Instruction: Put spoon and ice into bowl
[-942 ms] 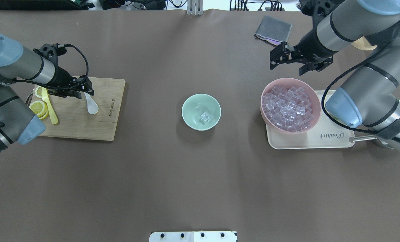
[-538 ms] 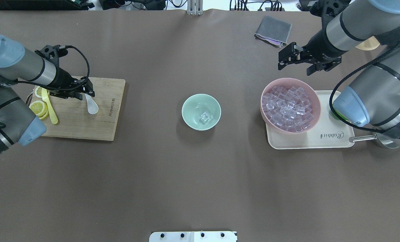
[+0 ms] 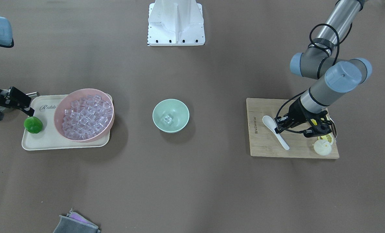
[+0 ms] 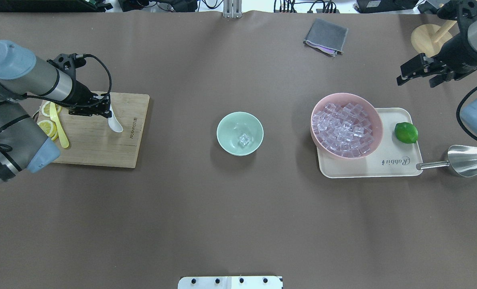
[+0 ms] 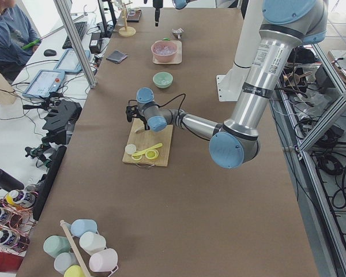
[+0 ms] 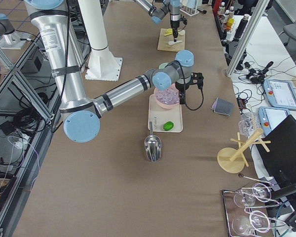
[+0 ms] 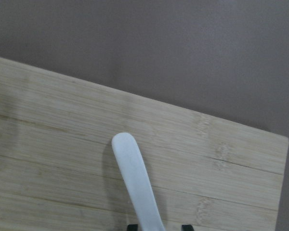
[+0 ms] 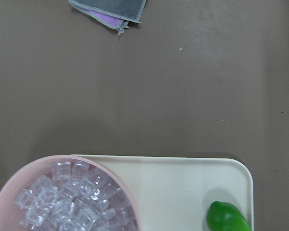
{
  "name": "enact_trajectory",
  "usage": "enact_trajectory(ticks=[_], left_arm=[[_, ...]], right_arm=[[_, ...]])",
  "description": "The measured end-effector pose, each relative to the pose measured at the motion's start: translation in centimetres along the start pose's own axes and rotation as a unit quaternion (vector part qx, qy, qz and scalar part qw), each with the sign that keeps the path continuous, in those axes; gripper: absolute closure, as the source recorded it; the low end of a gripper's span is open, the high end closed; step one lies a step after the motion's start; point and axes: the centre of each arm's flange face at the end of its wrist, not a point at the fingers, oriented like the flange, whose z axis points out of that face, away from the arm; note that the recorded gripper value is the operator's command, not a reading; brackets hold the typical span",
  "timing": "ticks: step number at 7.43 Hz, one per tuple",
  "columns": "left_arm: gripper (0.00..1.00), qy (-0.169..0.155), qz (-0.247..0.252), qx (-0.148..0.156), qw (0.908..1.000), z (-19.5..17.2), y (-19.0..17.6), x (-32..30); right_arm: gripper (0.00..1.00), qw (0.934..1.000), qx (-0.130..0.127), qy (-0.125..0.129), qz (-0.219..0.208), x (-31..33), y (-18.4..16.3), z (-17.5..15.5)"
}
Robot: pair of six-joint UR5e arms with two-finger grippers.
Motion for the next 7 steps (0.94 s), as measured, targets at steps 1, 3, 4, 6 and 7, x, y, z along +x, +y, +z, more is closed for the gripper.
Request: enact_trajectory(ticks=[1,3,4,6,7], left_arm=[[1.0,-0.001,0.0,-0.001,1.0,-0.1,-0.2,0.8],[1.0,0.009,0.006,0.001,0.9999,-0.7,-0.5,2.9],[1.0,0.024,0.014,0.005,0.9996,-1.6,-1.0,6.0],[1.0,0.063,0.029,0.011,0.9976,-3.8,-1.0,14.7],[1.0,0.082,0.042,0.005,0.9957,-4.1,0.3,19.9]], right_arm=[[0.0,1.0,-0.001,-0.002,-0.003,1.7,0.0,-0.6],[0.0,1.0,-0.002,-0.006,-0.006,4.2,0.0,-1.5],[0.0,1.0,-0.001,-0.006,-0.007,5.7,0.2,-2.0],[0.0,0.9999,0.003,-0.006,-0.011,8.8,0.8,-3.2],[0.0,0.9999,0.006,-0.002,-0.015,10.8,1.3,-3.7]])
